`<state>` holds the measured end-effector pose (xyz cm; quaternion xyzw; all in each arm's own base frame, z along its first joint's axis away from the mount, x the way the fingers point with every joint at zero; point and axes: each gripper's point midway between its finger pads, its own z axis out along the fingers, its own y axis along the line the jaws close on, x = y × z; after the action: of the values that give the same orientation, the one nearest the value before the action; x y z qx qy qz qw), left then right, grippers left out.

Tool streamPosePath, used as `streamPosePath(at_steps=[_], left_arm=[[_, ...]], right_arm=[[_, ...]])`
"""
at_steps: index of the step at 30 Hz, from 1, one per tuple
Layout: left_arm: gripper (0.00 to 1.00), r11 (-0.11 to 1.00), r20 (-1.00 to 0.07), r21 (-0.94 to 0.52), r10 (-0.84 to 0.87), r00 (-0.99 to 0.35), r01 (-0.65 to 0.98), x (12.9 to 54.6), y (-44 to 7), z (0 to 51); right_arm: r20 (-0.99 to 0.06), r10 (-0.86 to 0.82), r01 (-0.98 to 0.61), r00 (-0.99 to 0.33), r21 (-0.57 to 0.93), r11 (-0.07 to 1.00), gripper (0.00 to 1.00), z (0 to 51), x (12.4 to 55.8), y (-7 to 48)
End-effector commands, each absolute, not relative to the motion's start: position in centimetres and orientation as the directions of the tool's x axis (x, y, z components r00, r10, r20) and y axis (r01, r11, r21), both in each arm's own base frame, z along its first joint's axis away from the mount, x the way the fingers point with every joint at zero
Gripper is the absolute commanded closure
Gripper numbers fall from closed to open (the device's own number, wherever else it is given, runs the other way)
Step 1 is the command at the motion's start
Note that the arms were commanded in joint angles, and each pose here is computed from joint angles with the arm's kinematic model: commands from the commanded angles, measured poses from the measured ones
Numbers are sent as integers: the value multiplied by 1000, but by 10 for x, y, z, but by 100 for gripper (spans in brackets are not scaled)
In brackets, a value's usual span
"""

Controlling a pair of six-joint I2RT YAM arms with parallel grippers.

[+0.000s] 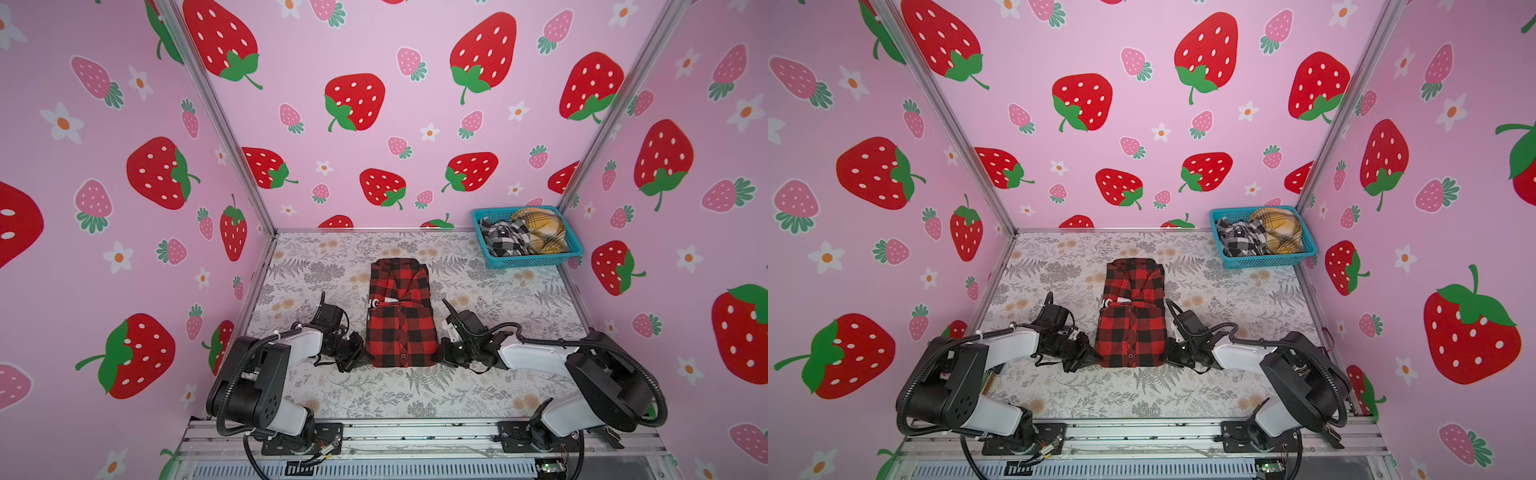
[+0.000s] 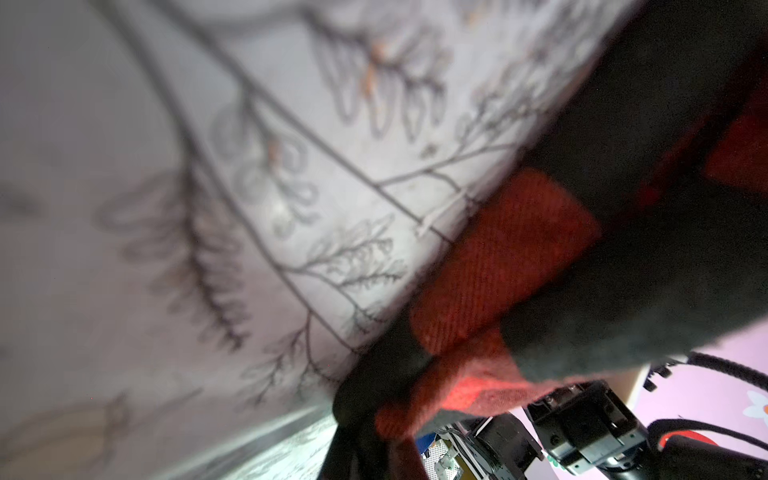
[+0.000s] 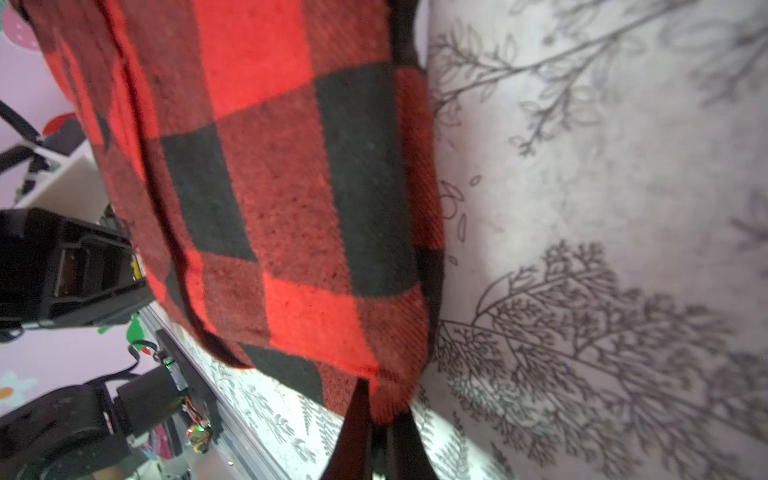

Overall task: Fold and stack the long sleeve shirts
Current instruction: 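Grasp the near edge of the check shirt with both grippers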

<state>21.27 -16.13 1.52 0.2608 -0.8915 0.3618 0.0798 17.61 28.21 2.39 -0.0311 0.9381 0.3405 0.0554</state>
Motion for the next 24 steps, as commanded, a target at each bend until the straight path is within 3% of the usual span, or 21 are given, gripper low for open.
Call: streamPosePath(at_steps=[1, 6, 17, 24], left_arm=[[100, 660, 306, -528, -438, -845, -534, 210, -148, 2], [100, 684, 280, -539, -406, -870, -492, 209, -150, 10], [100, 733, 169, -574, -332, -928, -366, 197, -161, 56], [100, 735, 153, -606, -270, -951, -306, 181, -174, 64]], right_arm=[[-151, -13, -106, -988, 626, 773, 96, 29, 179, 278], [-200, -27, -146, -979, 614, 775, 100, 45, 181, 277], [-269, -48, -213, -962, 626, 750, 100, 79, 166, 269], [-286, -53, -222, -957, 604, 765, 100, 88, 151, 263]])
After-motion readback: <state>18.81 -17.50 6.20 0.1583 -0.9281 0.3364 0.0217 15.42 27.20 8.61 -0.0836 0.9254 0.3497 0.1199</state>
